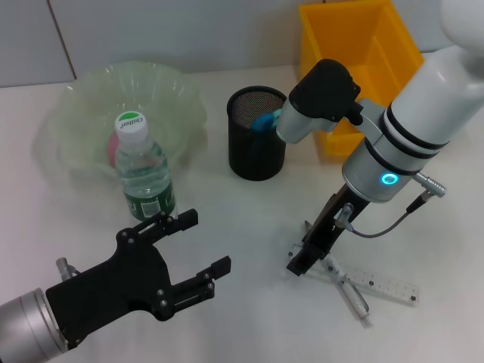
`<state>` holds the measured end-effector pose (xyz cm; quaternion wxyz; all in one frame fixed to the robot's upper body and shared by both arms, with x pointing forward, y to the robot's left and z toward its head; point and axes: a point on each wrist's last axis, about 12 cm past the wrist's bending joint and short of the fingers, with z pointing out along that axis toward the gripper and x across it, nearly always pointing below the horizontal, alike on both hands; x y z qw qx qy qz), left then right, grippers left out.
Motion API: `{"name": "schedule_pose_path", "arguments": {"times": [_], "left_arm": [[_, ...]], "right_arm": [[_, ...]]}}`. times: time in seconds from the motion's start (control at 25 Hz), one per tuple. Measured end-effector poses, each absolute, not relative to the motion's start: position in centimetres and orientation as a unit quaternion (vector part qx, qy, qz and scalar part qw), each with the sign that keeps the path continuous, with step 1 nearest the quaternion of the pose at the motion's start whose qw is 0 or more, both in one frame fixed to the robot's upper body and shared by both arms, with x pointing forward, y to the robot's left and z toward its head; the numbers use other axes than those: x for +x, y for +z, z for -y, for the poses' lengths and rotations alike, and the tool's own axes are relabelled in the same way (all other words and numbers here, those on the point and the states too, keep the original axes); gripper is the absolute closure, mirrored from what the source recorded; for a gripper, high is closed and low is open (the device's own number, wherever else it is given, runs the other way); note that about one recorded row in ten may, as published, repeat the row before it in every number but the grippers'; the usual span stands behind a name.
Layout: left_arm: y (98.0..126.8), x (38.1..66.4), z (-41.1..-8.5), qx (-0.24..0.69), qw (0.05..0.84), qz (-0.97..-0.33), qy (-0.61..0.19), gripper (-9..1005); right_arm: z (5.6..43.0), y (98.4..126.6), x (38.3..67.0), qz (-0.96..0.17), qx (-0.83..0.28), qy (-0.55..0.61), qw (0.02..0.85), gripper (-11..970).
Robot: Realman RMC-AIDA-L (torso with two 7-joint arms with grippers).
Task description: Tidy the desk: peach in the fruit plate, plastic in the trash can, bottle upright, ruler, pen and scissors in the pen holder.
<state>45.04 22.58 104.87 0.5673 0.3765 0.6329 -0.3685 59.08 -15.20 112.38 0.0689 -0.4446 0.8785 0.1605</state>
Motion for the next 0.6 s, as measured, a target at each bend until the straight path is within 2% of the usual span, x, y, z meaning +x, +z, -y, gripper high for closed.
{"name": "schedule_pose_path", "arguments": {"times": [0.6], "left_arm": [[104.94,45.1,-22.51,0.378,0.568,-0.631,-0.37,212]], "right_arm": [[15.16,112.33,59.05,-0.878,-0.446,0.158,0.068,363]]}}
